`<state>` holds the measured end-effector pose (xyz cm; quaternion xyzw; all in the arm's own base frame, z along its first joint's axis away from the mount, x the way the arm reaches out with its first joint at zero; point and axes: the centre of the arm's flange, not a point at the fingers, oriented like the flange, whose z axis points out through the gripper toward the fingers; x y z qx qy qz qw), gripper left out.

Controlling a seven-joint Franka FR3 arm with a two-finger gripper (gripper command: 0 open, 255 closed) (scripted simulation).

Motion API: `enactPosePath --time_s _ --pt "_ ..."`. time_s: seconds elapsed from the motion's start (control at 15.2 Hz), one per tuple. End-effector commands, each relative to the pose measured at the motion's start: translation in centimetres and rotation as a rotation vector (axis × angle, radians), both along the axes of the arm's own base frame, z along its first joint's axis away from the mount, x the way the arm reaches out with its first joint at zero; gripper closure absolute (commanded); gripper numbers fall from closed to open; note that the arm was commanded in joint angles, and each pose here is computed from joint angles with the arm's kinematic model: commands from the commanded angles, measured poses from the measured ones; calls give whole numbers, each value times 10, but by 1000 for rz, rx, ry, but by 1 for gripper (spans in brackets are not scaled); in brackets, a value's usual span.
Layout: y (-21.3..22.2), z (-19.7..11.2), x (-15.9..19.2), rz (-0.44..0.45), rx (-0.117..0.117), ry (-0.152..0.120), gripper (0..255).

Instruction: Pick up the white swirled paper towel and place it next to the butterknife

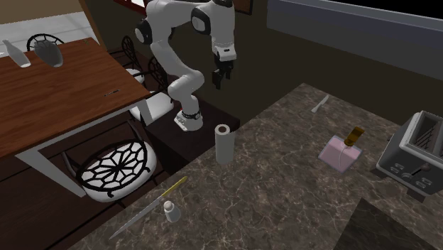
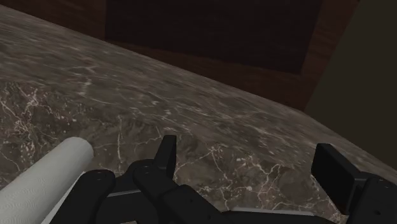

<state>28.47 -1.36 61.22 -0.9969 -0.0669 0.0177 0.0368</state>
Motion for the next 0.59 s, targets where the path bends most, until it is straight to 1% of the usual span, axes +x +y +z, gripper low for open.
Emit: enactPosePath --time_s 0.0,0.53 --pt "0 0 0 0 0 0 0" --pt "-75 -13 68 -14 -18 -16 0"
